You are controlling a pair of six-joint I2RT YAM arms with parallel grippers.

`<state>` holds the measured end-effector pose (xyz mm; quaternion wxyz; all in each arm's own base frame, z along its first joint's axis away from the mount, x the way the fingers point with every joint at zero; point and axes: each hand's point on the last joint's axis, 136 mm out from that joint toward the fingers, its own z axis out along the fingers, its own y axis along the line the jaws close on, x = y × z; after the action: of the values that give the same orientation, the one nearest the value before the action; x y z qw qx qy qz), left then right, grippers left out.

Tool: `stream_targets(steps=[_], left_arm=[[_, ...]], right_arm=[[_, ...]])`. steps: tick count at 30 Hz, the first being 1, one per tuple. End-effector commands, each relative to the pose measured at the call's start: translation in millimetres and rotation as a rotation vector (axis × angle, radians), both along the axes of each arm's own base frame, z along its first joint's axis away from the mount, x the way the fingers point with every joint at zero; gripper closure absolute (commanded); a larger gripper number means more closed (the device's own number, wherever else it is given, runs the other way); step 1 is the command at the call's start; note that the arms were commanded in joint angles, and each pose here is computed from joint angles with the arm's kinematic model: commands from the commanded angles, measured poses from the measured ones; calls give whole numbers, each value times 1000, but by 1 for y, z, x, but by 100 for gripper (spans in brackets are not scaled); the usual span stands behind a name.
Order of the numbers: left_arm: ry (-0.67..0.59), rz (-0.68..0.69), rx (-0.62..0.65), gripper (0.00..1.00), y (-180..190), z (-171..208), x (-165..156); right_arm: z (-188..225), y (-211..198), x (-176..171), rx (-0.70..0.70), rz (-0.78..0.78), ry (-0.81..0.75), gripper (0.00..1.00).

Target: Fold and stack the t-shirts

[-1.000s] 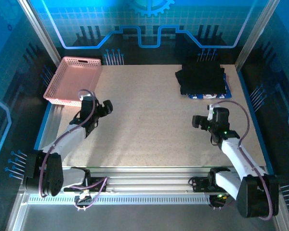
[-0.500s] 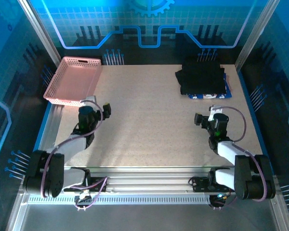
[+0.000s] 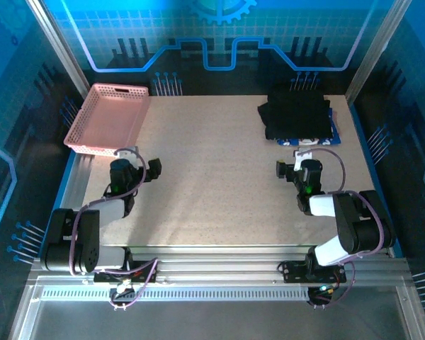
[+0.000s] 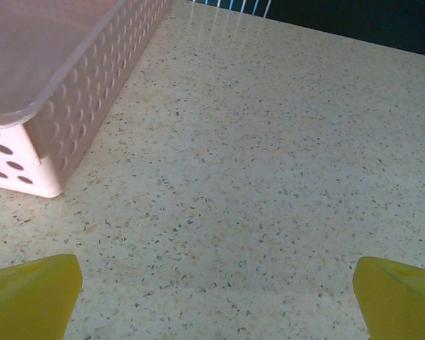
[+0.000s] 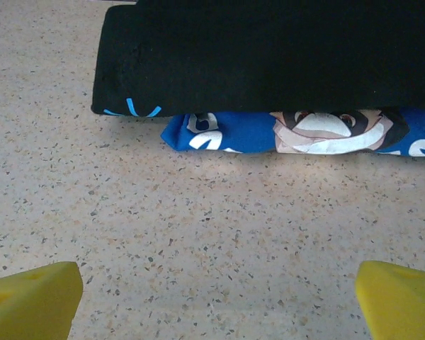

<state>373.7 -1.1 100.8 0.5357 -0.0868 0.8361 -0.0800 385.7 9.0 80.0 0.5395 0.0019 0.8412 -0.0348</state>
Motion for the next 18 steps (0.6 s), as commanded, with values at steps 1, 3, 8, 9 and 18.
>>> stream_targets(steps=[1,3,8,9,18], left_arm=[[-54,32,-7,1,6,14,2],[-85,62,51,1,13,18,0],[-190,89,125,1,18,6,5],[-205,77,168,1,12,4,11],[-114,113,156,1,19,-3,19]], right_arm=[[17,-4,8,-22,-20,-56,0],[16,-4,8,-21,-20,-55,0],[17,-4,8,-22,-20,-57,0],[16,-4,8,-23,-19,-55,0],[17,-4,9,-23,-20,-56,0]])
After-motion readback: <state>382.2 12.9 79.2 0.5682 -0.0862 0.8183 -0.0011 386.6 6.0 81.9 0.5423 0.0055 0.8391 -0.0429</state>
